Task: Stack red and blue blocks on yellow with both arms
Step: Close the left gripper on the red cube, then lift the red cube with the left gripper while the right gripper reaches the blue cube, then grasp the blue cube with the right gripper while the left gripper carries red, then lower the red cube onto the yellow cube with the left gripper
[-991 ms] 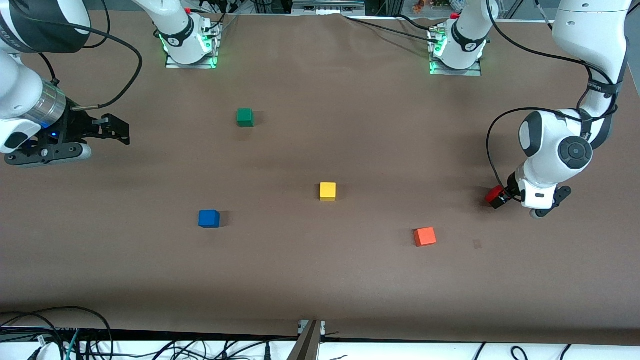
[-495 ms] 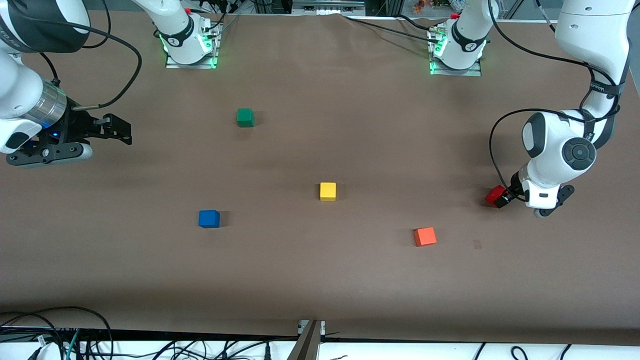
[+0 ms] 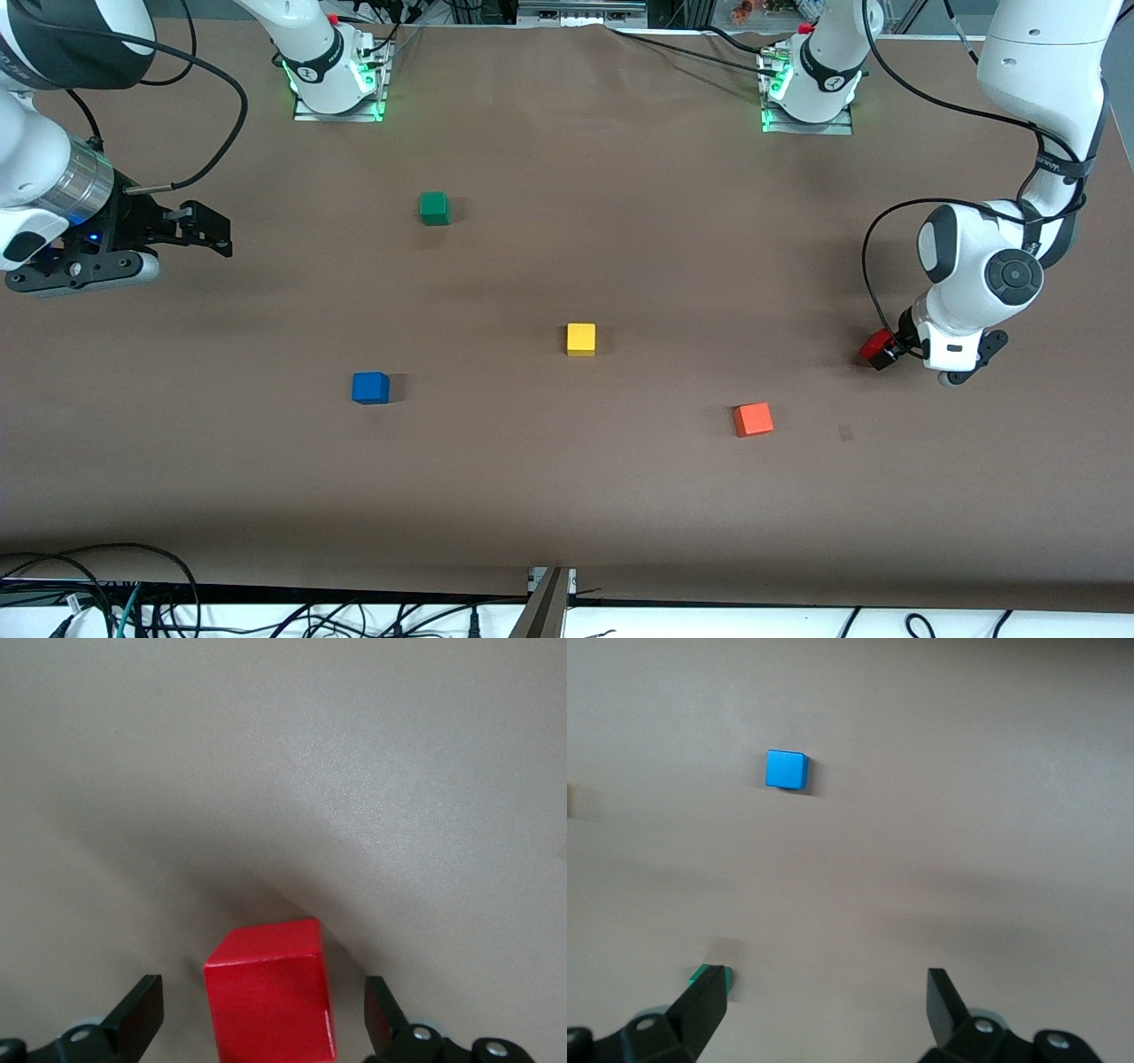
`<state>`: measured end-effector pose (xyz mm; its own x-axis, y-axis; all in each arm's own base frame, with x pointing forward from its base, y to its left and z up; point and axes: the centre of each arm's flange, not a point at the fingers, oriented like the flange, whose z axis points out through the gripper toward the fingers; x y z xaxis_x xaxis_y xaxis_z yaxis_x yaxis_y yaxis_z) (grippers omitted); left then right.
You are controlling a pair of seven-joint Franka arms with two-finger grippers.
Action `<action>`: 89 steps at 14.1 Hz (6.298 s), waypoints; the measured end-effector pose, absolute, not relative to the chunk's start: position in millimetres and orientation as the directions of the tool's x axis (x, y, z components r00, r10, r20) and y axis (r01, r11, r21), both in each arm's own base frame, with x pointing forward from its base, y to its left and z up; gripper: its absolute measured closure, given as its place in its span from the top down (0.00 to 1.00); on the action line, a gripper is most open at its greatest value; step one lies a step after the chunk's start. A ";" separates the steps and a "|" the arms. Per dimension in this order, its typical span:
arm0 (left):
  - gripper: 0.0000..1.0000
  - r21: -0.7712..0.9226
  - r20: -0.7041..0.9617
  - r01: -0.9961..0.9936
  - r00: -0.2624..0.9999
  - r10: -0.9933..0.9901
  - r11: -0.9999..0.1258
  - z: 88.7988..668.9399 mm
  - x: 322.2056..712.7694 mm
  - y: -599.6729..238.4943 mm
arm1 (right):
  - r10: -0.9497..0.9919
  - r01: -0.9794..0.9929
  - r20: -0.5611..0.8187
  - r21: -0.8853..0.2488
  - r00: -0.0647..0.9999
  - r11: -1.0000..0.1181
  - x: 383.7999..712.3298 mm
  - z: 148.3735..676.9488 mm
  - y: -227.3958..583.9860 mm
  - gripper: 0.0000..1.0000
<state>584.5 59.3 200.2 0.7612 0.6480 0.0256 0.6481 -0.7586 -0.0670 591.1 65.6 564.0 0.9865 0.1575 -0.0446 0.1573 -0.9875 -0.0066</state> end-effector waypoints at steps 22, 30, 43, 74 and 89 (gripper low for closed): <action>0.56 -0.127 -0.087 0.418 0.899 0.429 -0.900 314.2 617.3 4.6 | 0.150 0.150 -0.087 -0.008 0.985 -0.989 606.5 528.6 63.1 1.00; 0.56 -0.058 -0.131 -0.033 0.991 -0.025 -0.998 345.6 628.4 -52.7 | 0.185 0.185 -0.199 -0.018 0.962 -0.983 635.5 434.5 56.4 1.00; 0.56 -0.048 -0.121 0.282 0.950 0.286 -0.958 376.5 563.9 -359.1 | 0.156 0.156 -0.022 -0.024 0.987 -0.988 685.6 243.6 159.0 1.00; 0.56 -0.013 -0.025 0.627 0.779 0.627 -0.779 276.3 586.4 -485.4 | 0.169 0.164 -0.079 -0.068 0.982 -0.984 680.1 454.0 90.5 0.56; 0.56 -0.027 -0.017 0.648 0.761 0.649 -0.761 264.3 583.4 -490.1 | 0.168 0.166 -0.088 -0.038 0.982 -0.985 671.6 485.9 72.2 0.56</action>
<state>583.4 -490.1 264.3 0.7607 0.6489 -0.0172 0.6484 -0.7608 -0.0270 671.6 72.2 485.9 0.9818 0.1683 -0.0878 0.1655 -0.9855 -0.0383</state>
